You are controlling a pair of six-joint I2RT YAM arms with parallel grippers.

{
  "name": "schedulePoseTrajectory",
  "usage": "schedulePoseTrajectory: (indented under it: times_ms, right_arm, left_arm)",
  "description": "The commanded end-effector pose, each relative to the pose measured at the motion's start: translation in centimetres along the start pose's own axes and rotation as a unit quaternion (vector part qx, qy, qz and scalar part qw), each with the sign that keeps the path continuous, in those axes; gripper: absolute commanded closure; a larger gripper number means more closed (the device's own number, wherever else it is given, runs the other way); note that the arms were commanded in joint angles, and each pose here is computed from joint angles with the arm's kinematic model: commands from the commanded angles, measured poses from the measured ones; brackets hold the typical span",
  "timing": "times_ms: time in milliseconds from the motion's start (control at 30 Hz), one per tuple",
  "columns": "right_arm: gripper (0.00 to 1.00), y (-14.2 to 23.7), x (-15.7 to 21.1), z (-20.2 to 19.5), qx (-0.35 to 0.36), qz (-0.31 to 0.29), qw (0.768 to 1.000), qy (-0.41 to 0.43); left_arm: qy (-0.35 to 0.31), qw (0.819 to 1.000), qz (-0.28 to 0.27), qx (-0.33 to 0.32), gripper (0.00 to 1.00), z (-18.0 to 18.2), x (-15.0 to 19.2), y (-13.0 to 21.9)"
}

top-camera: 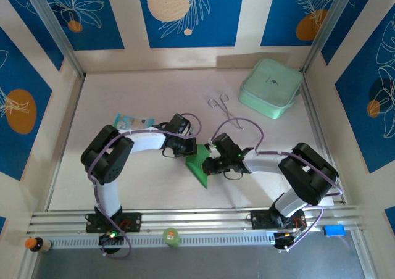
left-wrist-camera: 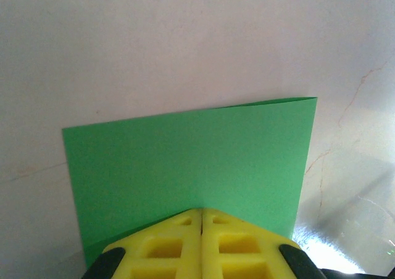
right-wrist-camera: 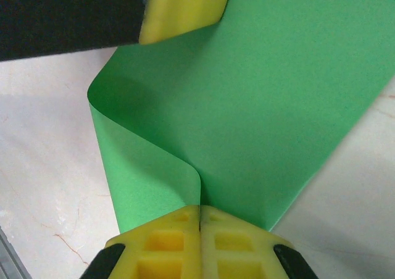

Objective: Fold a paper plane with a square sheet of paper (pick it up from the middle)
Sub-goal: Third fold the triangle at the center of the table.

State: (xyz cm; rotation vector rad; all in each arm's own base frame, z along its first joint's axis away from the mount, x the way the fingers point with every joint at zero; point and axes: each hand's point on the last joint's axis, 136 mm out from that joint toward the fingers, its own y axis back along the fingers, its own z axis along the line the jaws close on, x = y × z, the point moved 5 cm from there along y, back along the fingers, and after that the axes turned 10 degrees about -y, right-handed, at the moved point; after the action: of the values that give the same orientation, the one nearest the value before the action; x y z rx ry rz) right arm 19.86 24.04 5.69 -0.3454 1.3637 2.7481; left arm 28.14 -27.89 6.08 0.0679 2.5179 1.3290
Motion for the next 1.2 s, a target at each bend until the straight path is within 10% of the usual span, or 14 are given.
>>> schedulePoseTrajectory:
  times_ms: [0,1167]
  right_arm:
    - [1.0,-0.1,-0.3,0.0,0.009,0.003,1.0,0.001]
    - [1.0,0.4,-0.6,0.3,0.013,-0.003,1.0,0.01]
  left_arm:
    - [0.016,1.0,0.013,-0.017,0.92,1.2,0.8,-0.2]
    - [0.018,1.0,0.012,-0.016,0.94,1.2,0.8,-0.1]
